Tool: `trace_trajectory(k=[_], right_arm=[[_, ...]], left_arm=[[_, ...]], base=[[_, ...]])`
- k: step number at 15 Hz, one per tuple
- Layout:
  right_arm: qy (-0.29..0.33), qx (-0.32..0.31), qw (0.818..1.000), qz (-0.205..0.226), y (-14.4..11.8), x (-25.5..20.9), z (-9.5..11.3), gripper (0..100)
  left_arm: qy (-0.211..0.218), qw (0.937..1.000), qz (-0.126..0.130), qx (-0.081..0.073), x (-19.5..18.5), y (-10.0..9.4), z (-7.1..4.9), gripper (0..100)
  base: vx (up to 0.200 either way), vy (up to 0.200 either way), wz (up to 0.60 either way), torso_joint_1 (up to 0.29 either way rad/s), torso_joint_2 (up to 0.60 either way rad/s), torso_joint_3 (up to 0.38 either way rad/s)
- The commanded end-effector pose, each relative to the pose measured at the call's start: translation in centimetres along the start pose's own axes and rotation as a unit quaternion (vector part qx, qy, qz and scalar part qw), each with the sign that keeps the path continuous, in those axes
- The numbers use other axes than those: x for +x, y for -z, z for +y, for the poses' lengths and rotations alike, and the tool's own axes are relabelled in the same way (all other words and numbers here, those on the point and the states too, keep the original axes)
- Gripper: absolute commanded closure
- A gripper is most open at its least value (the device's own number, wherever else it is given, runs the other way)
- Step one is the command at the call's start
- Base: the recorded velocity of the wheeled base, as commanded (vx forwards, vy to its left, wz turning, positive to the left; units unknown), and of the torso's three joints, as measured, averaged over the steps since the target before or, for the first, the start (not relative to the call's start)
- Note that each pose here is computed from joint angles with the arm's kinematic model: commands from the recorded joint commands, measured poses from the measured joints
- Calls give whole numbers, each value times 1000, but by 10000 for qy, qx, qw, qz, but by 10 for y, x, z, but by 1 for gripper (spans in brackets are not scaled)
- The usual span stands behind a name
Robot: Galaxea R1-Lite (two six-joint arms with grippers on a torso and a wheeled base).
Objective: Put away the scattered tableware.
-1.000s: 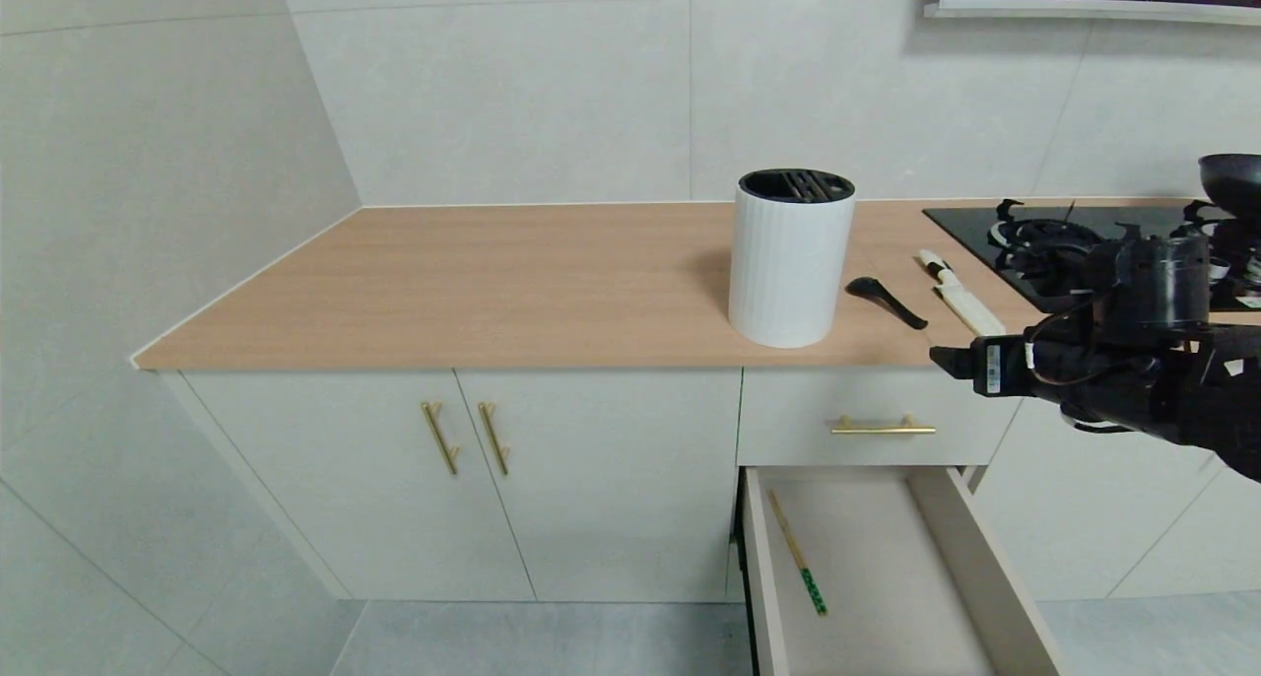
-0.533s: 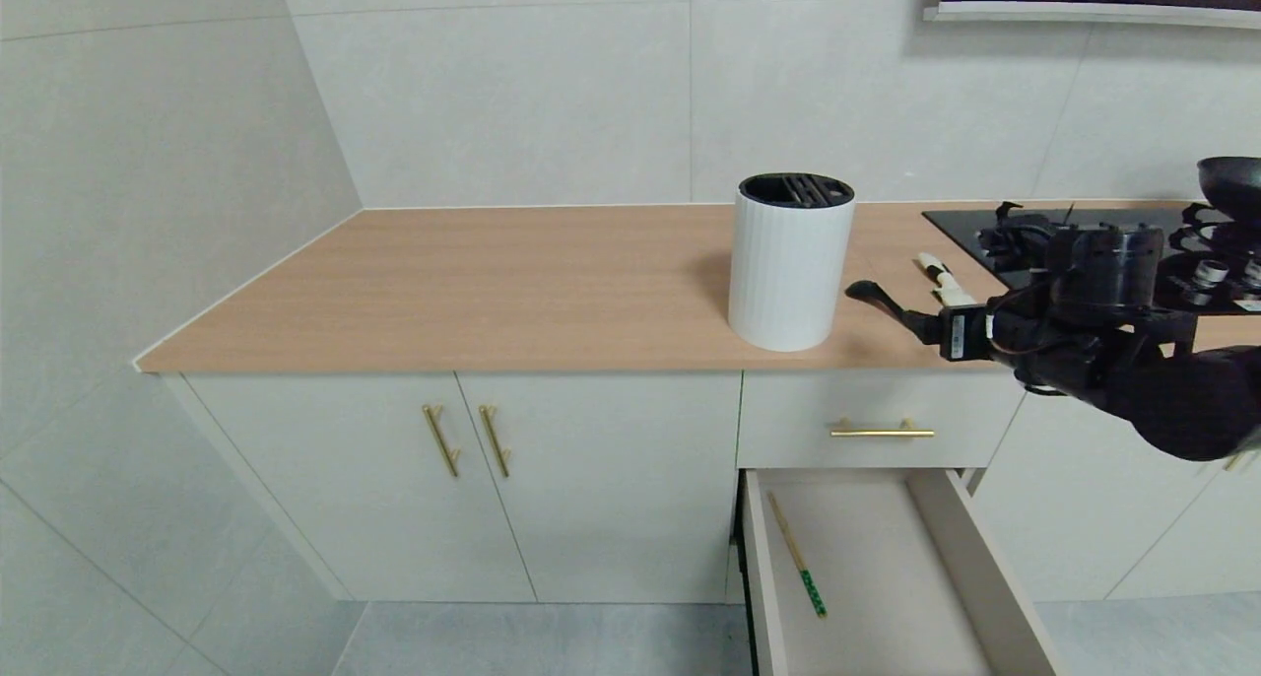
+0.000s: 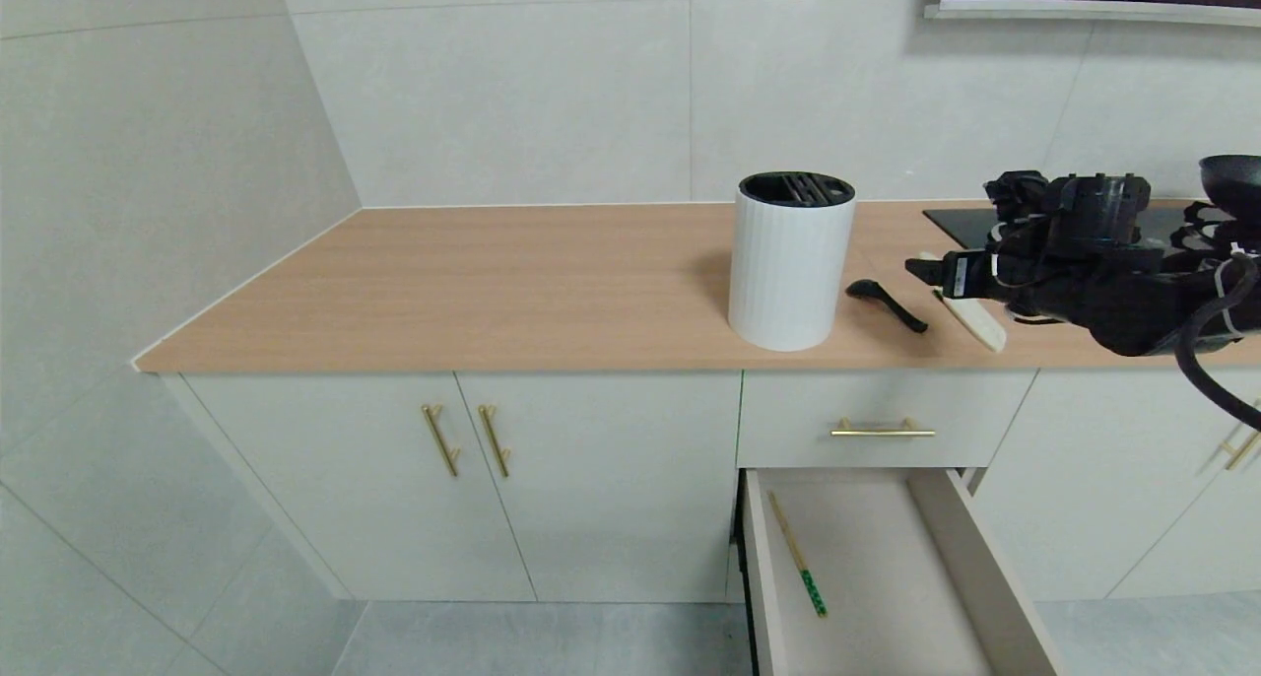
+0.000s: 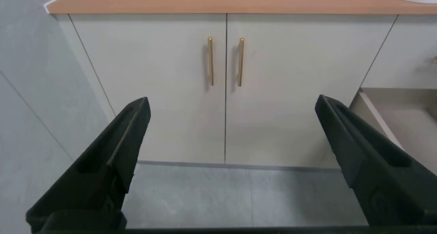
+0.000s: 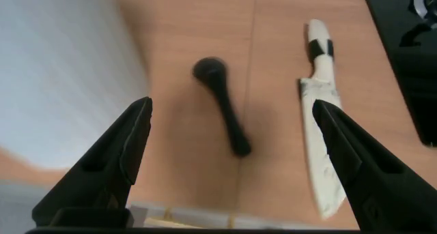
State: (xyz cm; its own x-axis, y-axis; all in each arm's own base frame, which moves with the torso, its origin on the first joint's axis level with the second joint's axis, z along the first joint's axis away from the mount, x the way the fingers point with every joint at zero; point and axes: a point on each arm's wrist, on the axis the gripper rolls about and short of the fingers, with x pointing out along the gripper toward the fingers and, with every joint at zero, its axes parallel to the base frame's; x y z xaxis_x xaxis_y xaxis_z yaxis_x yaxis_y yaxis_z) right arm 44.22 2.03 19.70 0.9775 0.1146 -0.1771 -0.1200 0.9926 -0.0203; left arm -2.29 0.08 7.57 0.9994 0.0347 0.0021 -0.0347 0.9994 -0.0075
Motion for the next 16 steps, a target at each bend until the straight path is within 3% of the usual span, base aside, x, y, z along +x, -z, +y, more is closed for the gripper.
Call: trace_trajectory(k=[1,3,6,16], right_arm=[[-83,42,9997,206,16,19,-10,0],[-340,85,9990,262,21,20,-17,0],[-570,73,9972,473,39,30,-11,0],[-394,-241,9977,486,76,72,-12,0]], left_arm=[[-3,10000,3,-1,0,0,0,0],[-3,10000,3,-1,0,0,0,0],[-3,10000,3,-1,0,0,0,0],[-3,10000,3,-1,0,0,0,0]], base=[[0,0,0,0,0,0],[0,0,0,0,0,0],[0,0,0,0,0,0],[0,0,0,0,0,0]])
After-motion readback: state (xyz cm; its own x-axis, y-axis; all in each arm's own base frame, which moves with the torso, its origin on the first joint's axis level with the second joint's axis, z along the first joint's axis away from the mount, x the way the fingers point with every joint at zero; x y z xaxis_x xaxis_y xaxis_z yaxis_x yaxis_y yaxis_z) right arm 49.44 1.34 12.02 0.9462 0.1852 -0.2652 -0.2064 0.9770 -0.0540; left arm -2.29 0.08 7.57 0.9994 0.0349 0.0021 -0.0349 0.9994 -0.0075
